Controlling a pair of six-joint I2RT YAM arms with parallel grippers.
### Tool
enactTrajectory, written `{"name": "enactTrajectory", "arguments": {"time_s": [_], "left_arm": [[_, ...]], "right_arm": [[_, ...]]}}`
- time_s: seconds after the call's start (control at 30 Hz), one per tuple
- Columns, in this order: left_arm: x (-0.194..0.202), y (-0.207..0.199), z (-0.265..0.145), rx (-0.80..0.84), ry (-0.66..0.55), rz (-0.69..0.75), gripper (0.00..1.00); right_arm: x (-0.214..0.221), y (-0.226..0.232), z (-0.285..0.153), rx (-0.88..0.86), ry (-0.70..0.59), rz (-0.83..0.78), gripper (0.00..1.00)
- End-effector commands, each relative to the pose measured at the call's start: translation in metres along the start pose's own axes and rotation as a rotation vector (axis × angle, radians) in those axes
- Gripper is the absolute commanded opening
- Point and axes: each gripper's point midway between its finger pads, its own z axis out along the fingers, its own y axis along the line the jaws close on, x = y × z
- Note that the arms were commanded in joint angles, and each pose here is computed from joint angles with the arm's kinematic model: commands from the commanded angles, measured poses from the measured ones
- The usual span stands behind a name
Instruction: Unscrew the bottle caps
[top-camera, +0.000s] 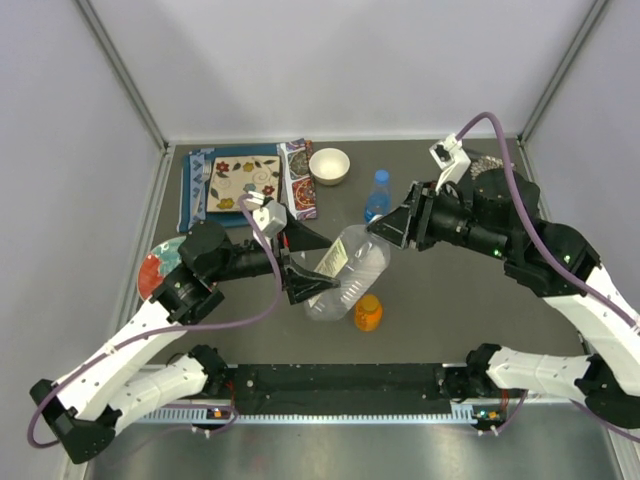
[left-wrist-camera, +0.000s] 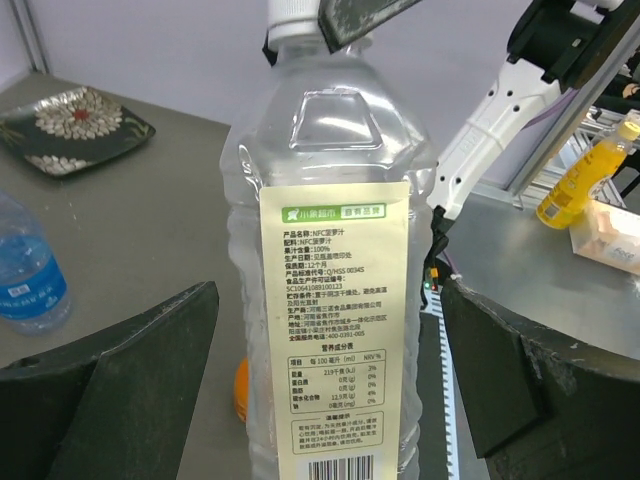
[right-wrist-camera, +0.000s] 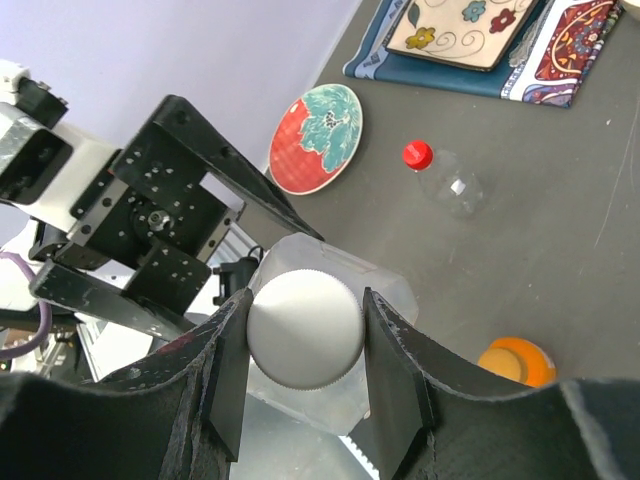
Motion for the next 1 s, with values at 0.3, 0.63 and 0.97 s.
{"name": "enactTrajectory", "arguments": {"time_s": [0.3,0.63,0.97], "left_arm": [[0.026,0.012,0.017,-0.019,0.061,-0.038,0.98],[0.042,0.008,0.026,0.059,0.107,-0.076,0.95],[0.047,0.006,0.030,0.097,0.129,-0.074,0.41]], "right_arm": [[-0.029,0.031,-0.001,-0.124,-0.087,0.007,0.00],[-0.019,0.038,0.003,-0.183,-0.041,-0.010,0.00],[-0.006,0.023,0.007,-0.148,-0.027,-0.025,0.02]]}}
